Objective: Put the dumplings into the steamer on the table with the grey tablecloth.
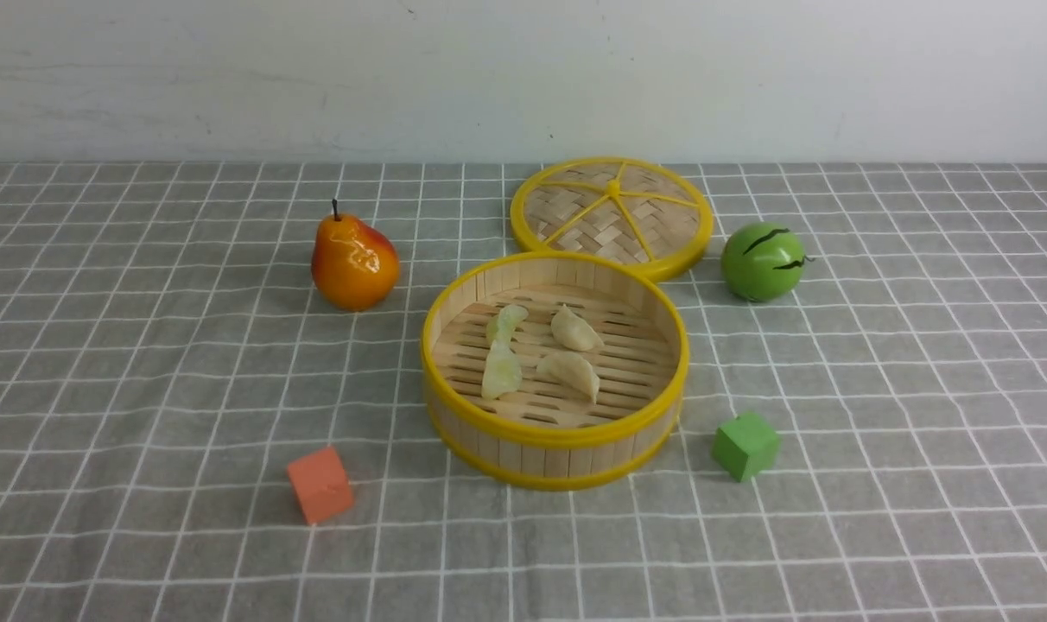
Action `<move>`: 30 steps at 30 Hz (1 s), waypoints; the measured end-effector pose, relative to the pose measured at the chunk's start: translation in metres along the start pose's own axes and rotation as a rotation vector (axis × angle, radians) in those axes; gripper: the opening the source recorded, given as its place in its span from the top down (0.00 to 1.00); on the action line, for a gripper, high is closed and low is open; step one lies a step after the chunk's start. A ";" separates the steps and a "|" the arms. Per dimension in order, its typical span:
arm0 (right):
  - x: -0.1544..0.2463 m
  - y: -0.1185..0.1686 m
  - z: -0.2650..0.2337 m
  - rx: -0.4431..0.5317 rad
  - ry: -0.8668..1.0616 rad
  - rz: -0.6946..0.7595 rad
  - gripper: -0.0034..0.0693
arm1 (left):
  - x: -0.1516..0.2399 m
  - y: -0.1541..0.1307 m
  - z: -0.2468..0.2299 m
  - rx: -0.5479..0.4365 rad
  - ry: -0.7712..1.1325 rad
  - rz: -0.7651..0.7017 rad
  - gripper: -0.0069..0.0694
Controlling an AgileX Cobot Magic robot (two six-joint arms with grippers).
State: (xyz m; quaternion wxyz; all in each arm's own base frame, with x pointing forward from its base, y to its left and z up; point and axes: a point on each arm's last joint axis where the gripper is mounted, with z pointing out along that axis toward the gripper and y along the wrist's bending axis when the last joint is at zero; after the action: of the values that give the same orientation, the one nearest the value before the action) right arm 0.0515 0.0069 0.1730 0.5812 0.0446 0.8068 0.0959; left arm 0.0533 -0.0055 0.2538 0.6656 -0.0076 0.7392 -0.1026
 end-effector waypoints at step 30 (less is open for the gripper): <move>0.000 0.000 0.000 0.000 0.000 0.000 0.87 | 0.084 0.018 0.006 -0.148 0.215 -0.012 0.93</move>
State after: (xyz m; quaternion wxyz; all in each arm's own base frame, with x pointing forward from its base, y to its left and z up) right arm 0.0515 0.0069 0.1731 0.5814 0.0446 0.8067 0.0959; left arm 0.0520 -0.0009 0.1680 0.5793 -0.0502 0.8119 -0.0521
